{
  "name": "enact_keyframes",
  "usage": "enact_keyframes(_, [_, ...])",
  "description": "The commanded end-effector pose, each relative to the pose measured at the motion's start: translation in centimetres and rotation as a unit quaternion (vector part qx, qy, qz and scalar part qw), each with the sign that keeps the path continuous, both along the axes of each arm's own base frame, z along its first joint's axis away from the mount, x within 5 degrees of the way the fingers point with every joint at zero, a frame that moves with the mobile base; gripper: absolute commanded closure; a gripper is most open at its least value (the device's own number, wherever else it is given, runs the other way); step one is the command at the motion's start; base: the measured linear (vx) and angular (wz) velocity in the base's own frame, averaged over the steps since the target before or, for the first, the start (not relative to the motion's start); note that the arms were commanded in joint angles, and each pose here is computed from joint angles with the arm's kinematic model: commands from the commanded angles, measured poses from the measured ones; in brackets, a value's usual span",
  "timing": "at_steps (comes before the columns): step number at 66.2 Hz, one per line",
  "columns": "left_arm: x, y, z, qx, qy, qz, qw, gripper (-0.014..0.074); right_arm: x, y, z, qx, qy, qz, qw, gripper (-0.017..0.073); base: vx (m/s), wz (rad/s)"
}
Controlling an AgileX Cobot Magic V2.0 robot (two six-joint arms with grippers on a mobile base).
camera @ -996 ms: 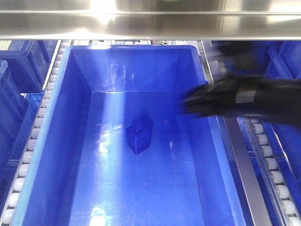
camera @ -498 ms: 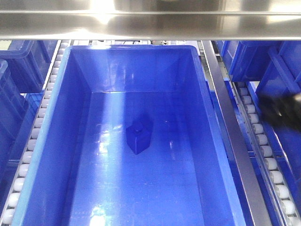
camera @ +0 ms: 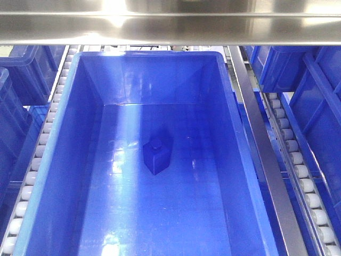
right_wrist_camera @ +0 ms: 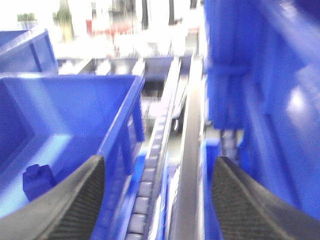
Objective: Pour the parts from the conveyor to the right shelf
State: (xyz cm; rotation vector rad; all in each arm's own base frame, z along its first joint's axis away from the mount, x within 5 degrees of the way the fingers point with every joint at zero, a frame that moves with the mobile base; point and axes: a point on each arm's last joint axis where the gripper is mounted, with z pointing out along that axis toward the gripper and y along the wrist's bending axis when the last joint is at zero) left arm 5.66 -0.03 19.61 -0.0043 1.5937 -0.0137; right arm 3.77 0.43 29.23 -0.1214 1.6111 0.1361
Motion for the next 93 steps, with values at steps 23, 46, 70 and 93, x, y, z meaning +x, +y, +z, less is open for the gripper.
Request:
enact_keyframes(23, [-0.2,0.0,1.4,-0.007,-0.052,-0.004,0.999,0.06,0.2,0.1,-2.8,-0.029,-0.083,0.0,0.996,0.0263,0.0,0.0])
enact_keyframes(46, [-0.2,0.0,1.4,-0.007,-0.052,-0.004,0.999,0.06,0.2,0.1,-2.8,-0.023,-0.082,0.0,0.996,0.0568,0.0,0.0])
enact_keyframes(70, [-0.2,0.0,1.4,-0.007,-0.052,-0.004,0.999,0.06,0.2,0.1,-2.8,-0.023,-0.082,0.0,0.996,0.0568,0.0,0.0])
enact_keyframes(93, [-0.2,0.0,1.4,-0.007,-0.052,-0.004,0.999,0.06,0.4,-0.7,-3.7,-0.034,-0.061,-0.093,0.993,0.0568,0.0,0.0])
